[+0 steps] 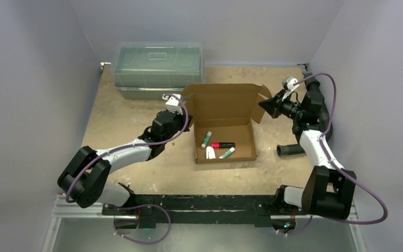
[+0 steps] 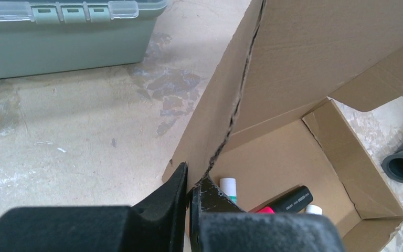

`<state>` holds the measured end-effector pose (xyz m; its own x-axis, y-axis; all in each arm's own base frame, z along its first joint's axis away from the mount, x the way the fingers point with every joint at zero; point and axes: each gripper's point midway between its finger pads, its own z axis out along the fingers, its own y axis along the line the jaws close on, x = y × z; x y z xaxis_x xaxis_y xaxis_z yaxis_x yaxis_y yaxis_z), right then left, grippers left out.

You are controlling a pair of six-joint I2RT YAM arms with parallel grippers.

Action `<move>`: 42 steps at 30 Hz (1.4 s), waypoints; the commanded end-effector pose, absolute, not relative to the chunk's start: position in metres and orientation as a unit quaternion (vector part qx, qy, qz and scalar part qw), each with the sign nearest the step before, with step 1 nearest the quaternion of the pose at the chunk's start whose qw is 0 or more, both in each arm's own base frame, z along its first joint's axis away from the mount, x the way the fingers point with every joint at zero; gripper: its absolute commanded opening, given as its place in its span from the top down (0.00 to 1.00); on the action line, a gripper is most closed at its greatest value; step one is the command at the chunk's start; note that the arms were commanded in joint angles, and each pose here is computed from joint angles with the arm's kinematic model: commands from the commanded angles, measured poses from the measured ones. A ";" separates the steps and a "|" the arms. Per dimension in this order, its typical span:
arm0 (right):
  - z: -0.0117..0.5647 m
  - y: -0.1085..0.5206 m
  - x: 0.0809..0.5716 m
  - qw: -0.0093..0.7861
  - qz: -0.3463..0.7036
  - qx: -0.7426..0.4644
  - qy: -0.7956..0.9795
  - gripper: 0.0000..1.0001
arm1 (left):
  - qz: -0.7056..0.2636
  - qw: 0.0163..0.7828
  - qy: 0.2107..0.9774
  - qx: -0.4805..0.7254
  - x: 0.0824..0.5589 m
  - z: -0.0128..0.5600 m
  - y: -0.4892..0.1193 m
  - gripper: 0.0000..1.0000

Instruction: Fold the paper box

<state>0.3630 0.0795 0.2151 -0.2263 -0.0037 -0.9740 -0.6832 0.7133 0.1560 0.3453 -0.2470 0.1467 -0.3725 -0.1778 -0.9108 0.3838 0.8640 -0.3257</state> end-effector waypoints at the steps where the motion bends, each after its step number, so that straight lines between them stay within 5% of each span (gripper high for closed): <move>1: 0.215 0.093 0.354 0.568 0.316 -0.226 0.725 0.96 | -0.278 0.555 0.783 0.039 0.340 0.150 -0.248 1.00; 12: 0.217 0.102 0.345 0.574 0.314 -0.243 0.716 0.79 | -0.280 0.555 0.782 0.045 0.335 0.150 -0.251 1.00; 42: 0.208 0.111 0.330 0.567 0.309 -0.219 0.732 0.75 | -0.240 0.570 0.786 0.026 0.315 0.148 -0.266 1.00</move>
